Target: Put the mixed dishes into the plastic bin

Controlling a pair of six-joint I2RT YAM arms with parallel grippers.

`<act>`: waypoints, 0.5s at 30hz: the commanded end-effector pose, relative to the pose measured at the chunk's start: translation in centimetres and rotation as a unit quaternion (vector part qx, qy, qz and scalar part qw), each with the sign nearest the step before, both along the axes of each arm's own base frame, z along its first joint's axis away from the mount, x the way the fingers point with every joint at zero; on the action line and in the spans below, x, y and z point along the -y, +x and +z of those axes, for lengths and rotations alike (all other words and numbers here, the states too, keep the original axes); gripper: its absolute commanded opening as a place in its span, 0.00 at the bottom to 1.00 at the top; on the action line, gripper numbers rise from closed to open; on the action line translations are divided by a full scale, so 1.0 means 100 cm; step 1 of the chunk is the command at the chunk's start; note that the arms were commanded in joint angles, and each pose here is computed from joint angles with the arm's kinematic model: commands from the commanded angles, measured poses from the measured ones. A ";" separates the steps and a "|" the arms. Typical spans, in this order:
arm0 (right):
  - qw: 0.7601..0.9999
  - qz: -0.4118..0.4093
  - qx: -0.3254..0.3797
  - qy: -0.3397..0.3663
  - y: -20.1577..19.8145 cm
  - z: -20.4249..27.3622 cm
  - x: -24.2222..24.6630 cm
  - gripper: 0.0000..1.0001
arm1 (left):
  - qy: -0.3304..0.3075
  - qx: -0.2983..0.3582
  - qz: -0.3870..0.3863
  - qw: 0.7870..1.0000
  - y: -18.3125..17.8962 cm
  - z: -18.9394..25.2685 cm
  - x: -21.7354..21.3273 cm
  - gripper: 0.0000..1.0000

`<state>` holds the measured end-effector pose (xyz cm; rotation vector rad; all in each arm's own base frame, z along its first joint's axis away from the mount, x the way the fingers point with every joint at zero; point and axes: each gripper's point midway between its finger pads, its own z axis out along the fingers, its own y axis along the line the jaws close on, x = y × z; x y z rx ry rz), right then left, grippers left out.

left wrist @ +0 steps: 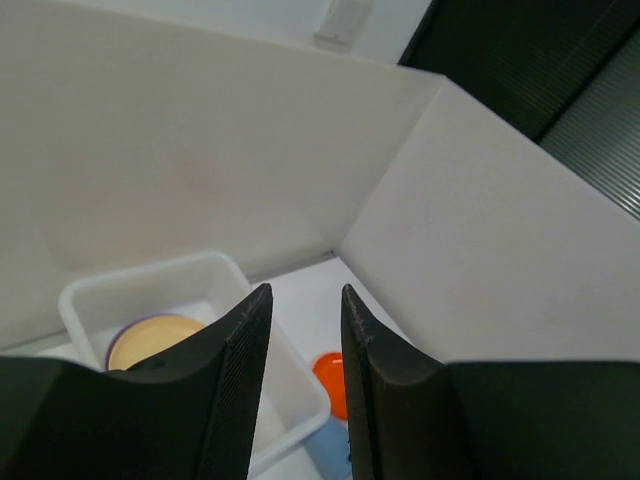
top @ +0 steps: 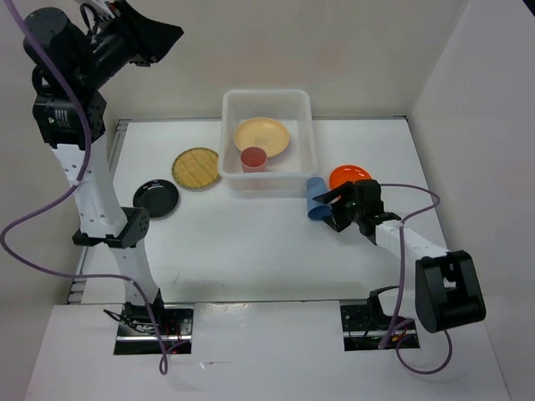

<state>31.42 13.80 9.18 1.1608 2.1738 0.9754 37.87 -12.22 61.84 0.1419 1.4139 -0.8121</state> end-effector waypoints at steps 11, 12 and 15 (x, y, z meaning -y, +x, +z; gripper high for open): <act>0.992 -0.108 0.057 0.005 0.038 0.030 0.023 0.60 | 0.009 -0.053 -0.032 0.998 0.024 -0.034 -0.005 0.41; 0.992 -0.116 0.050 0.007 0.039 0.027 0.027 0.60 | 0.009 -0.058 -0.032 0.998 0.028 -0.038 -0.005 0.41; 0.992 -0.121 0.043 0.005 0.042 0.020 0.030 0.54 | 0.009 -0.058 -0.037 0.998 0.027 -0.038 -0.004 0.41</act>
